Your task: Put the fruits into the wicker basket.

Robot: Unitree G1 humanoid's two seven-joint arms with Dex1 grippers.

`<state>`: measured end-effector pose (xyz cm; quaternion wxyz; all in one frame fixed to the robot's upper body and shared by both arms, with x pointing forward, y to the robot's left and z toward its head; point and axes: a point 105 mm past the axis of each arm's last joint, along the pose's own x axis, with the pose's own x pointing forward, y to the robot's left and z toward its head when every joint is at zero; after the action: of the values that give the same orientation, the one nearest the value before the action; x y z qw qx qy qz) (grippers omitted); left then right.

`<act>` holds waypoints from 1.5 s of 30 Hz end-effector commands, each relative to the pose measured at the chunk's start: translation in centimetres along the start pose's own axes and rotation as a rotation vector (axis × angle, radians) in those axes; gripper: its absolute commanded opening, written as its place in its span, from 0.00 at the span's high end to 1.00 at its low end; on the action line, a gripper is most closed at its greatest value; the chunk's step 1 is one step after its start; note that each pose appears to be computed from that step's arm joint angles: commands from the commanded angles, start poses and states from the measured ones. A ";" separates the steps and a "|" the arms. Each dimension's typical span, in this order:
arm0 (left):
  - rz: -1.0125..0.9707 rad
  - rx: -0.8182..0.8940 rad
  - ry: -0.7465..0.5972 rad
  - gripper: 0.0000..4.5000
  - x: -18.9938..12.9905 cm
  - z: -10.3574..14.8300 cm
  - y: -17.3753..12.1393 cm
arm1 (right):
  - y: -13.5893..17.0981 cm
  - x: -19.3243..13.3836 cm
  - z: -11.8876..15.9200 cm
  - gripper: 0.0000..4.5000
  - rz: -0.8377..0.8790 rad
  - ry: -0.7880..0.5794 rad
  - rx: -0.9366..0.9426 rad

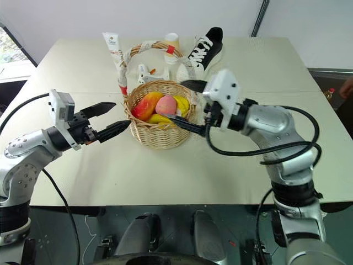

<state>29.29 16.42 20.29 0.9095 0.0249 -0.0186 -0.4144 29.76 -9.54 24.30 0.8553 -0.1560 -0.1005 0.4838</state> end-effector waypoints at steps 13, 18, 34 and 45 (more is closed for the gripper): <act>-0.094 0.012 -0.058 0.00 2.0 1.1 -1.9 | -5.4 4.6 -2.5 0.32 -0.369 -0.067 0.196; -0.091 0.009 -0.069 0.00 1.9 1.2 -2.0 | -5.2 4.4 -2.1 0.88 -0.360 -0.081 0.206; -0.160 -0.009 -0.081 0.00 3.5 1.0 -2.2 | -16.2 -13.1 -0.9 0.98 -1.088 0.019 -0.036; -0.169 0.001 -0.079 0.00 4.3 0.7 -1.7 | -16.7 -17.1 -2.4 0.39 -1.274 0.036 -0.021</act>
<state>30.92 12.01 19.97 0.8725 -0.0030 -0.0308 -0.4876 36.52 -32.32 25.10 0.9850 -0.0687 -0.1151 -0.1091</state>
